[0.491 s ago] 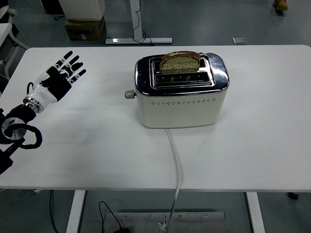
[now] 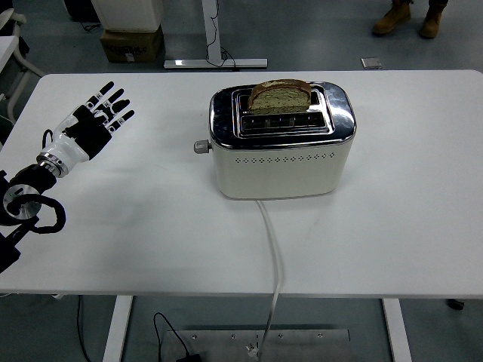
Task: Press down toaster
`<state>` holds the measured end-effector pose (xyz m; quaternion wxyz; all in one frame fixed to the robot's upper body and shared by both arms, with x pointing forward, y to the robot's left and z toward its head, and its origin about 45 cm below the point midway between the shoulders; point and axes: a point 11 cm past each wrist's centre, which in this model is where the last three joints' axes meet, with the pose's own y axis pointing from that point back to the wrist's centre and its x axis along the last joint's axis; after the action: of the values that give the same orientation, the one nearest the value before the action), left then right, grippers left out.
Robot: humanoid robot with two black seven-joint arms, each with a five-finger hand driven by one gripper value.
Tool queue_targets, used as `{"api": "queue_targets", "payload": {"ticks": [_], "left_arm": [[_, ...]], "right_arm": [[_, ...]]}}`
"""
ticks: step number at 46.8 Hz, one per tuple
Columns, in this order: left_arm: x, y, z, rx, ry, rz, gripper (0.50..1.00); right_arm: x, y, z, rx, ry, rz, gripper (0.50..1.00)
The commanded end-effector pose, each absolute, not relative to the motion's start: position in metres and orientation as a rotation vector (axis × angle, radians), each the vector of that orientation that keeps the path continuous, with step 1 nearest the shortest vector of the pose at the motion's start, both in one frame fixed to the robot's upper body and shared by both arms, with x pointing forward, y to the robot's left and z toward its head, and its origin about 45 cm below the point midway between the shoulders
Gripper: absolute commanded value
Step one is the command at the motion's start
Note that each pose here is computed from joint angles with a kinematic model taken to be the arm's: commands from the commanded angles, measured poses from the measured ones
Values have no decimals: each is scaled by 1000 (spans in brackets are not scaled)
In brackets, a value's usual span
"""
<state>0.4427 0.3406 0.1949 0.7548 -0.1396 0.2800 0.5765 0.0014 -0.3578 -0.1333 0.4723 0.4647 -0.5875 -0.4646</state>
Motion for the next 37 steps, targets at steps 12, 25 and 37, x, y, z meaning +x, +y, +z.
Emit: {"api": "queue_targets", "payload": {"ticks": [12, 25, 37], "left_arm": [[438, 343, 187, -291, 625, 1274, 1000], [440, 342, 193, -296, 614, 1260, 1000], [445, 347, 219, -286, 555, 1233, 1000]], "right_arm": [[1, -358, -133, 1138, -1438, -1137, 998], [1, -358, -133, 1138, -1438, -1137, 998], [1, -358, -133, 1138, -1438, -1137, 1000]]}}
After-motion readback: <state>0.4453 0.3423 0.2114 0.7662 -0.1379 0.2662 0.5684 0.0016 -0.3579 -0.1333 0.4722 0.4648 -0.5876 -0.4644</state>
